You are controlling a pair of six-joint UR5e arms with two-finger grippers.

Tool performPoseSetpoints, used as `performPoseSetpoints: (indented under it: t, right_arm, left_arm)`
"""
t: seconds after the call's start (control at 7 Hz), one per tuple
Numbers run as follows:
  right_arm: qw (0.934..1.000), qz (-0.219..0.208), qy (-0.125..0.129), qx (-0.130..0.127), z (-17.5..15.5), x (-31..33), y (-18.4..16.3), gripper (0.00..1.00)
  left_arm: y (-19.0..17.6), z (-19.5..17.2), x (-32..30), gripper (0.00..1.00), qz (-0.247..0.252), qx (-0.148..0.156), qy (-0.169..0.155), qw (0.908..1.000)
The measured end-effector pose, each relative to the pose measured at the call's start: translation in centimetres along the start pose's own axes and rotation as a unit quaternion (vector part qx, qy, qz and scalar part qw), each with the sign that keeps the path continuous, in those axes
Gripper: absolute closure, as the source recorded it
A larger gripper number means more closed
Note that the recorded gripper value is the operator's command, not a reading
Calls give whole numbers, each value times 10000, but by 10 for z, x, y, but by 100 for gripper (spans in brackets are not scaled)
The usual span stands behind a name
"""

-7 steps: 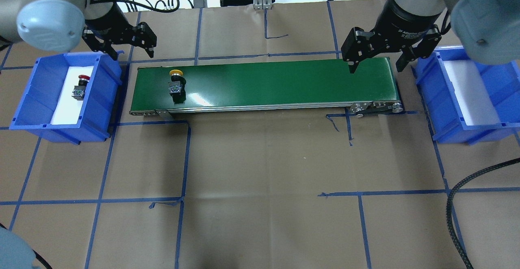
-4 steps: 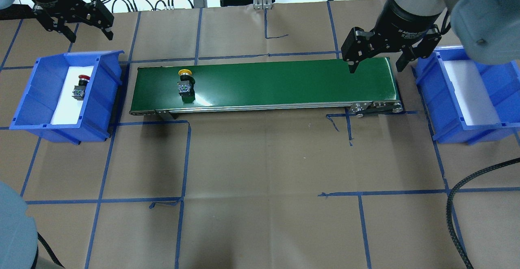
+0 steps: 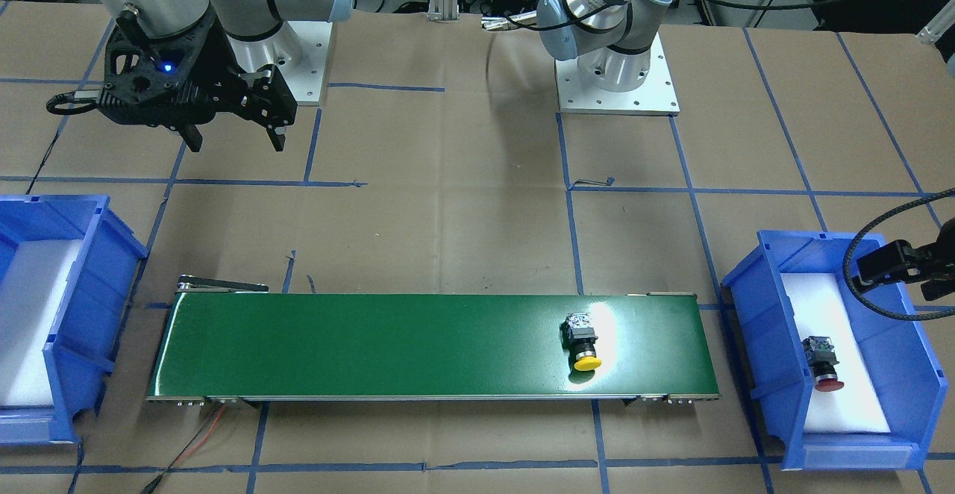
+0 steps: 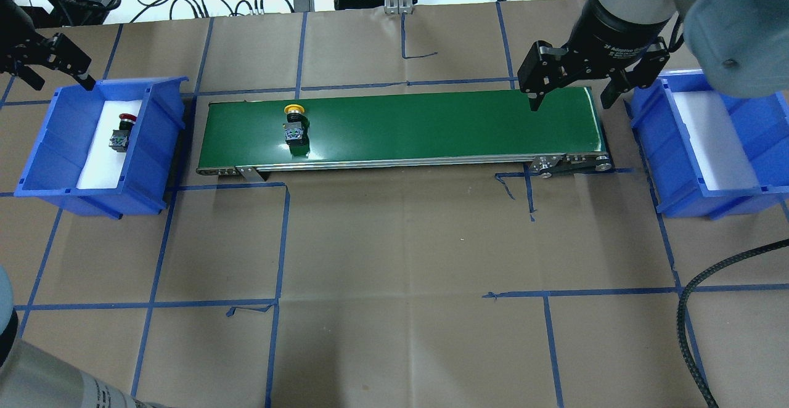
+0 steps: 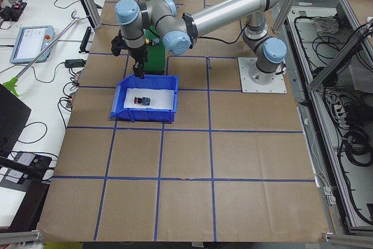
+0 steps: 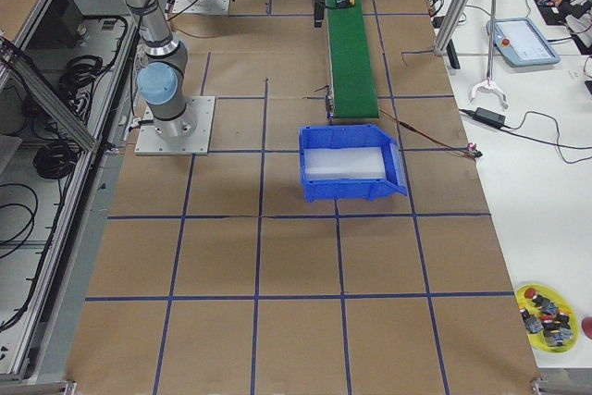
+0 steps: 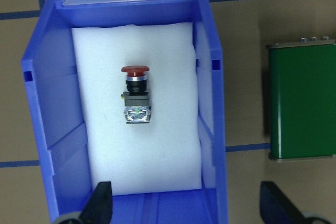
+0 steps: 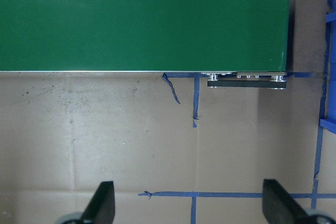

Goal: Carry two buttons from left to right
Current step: 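Raise the left gripper and move it back into the blue bin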

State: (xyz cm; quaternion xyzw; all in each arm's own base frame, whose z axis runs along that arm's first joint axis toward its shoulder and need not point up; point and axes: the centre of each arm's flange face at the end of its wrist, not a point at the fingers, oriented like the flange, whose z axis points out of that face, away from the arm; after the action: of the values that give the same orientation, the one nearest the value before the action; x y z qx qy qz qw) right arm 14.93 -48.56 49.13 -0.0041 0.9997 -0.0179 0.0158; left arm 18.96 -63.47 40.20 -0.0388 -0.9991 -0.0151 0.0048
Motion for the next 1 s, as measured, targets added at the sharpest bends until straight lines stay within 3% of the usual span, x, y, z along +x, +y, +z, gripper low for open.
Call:
performPoseSetpoints:
  t: [0.29,1.0]
  right_arm:
    - [10000,-2,0,-4,0,0,0,0]
    - [10000,0,-3,-6,1,0,0,0]
  left_arm:
    - [-9,26,-20,1,35,86,-48,9999]
    - [-33,131,-28,1,69,444,-223,9987]
